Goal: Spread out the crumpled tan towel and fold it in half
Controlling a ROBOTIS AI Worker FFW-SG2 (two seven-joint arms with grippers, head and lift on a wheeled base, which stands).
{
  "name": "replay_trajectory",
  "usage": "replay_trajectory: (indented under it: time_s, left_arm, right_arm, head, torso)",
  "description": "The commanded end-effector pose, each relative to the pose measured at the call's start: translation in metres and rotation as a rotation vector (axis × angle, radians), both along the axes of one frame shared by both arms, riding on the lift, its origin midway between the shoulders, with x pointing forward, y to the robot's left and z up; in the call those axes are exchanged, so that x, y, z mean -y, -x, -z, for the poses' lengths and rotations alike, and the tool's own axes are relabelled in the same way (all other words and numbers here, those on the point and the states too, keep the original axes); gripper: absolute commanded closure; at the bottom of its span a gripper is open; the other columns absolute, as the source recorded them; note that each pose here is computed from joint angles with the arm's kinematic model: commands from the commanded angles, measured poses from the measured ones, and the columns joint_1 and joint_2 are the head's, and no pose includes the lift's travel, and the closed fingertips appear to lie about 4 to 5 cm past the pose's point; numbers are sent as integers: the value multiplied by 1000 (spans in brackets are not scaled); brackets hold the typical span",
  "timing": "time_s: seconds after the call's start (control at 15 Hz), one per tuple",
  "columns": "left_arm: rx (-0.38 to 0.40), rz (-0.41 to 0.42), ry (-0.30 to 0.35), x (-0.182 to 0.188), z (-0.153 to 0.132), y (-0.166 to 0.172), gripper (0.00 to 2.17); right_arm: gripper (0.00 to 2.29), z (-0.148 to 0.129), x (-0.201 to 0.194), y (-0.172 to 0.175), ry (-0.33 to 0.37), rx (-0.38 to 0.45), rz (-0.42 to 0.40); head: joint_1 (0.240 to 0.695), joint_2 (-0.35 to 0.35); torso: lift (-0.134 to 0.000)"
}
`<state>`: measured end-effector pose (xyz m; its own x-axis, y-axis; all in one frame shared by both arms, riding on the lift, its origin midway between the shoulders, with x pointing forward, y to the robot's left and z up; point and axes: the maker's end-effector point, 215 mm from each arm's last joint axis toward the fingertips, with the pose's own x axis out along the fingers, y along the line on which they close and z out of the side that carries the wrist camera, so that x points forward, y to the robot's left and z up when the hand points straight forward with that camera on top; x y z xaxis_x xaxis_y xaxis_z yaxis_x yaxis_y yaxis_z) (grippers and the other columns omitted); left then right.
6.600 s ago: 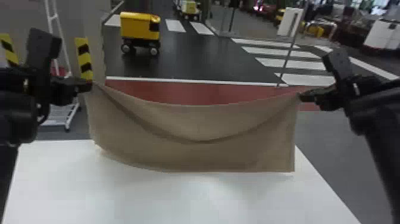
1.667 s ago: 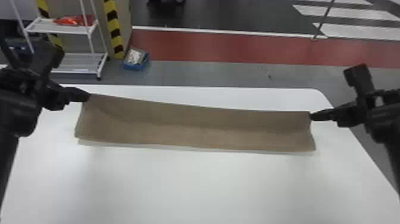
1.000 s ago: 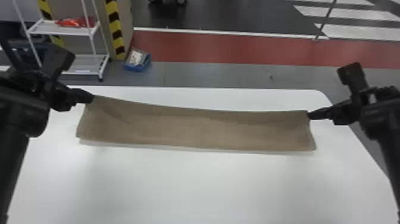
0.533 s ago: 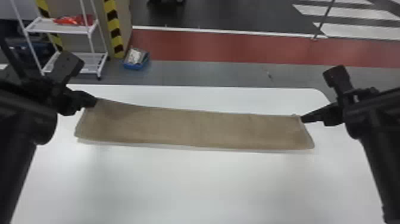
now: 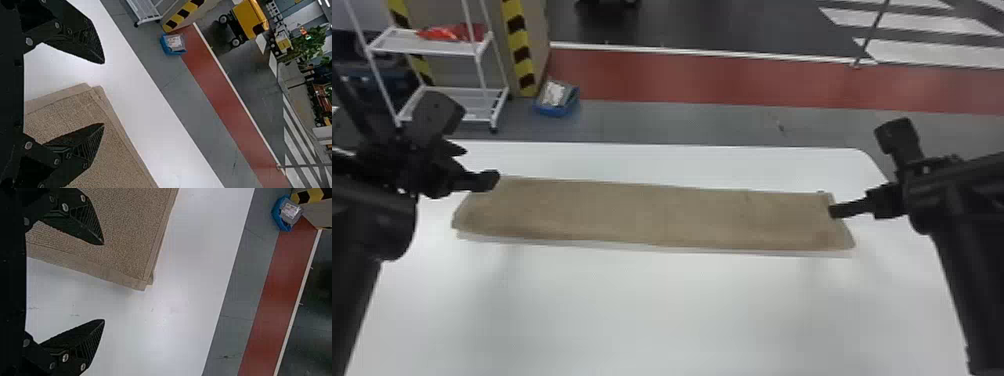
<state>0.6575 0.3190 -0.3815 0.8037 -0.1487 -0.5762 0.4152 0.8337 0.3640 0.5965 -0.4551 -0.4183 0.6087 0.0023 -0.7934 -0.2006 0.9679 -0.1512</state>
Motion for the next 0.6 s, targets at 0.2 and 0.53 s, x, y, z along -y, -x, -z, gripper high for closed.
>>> replay_trajectory:
  time_s: [0.2,0.53]
  left_arm:
    - [-50,-34,119,-9,2,12,33]
    - [-133,-80,254,-9,13,26,66]
  right_arm:
    - [53,-2,5,6,-45,-11,54]
    - [66,0,8,10,-74,-16,85]
  head:
    - [695,-120]
    - [695,-121]
  torso:
    - [-120]
    - [-120]
